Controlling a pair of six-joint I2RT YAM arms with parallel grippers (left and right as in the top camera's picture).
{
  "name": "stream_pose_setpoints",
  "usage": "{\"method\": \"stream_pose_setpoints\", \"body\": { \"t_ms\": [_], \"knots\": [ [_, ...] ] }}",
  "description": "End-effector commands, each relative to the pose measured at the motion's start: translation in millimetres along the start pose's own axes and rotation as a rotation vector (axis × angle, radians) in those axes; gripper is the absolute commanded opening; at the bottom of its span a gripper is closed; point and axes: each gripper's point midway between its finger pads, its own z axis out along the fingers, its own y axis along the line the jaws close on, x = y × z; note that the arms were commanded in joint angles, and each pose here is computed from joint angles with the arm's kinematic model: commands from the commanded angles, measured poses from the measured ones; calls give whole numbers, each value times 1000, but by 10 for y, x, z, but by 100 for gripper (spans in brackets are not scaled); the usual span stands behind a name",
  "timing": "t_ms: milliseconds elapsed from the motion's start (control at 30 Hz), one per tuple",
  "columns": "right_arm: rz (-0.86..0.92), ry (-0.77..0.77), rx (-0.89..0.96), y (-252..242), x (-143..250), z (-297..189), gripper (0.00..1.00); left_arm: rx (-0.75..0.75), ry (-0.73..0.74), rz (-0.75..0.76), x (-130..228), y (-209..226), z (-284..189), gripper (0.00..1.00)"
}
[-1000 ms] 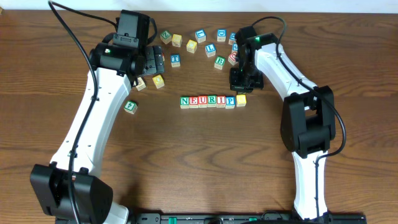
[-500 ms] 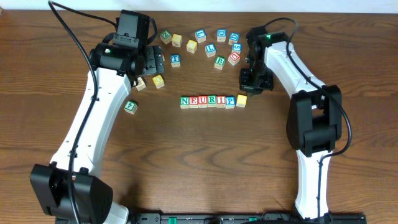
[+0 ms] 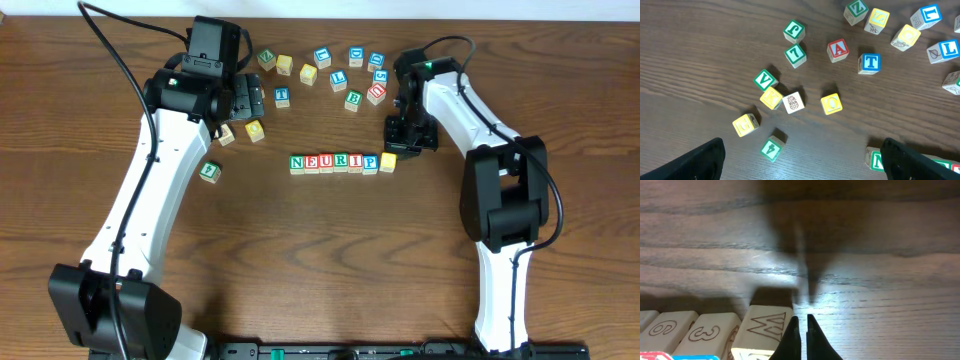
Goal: Spell out NEURIPS
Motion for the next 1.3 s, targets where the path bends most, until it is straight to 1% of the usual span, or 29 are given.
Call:
{"method": "stream_pose_setpoints", "body": {
  "t_ms": [0,133,367,533,667,733,867,1033,1267],
  "knots": [
    [-21,-25,-19,156,48,-117,1,-10,-8,0,-22,39,-17,97],
    [-31,-40,-23,233,36,-109,2,-10,-8,0,-22,39,-17,98],
    [-28,-58,-17,215,1,-151,1,-10,-8,0,-22,39,-17,98],
    [-59,-145,-23,245,-47,-512,2,-10,-8,0,-22,39,-17,97],
    [-77,-201,-45,284,18,-842,3,-10,-8,0,-22,39,-17,98],
    [-87,-202,-46,316,80,-909,2,-11,-8,0,-23,39,-17,98],
    [-124,-151,-28,424,278,-857,2,-10,-8,0,-22,39,-17,98],
    [-184,-85,3,584,546,-678,1,-10,-8,0,-22,39,-17,98],
    [-172,-41,53,610,739,-490,1,-10,-8,0,-22,39,-17,97]
  ]
}}
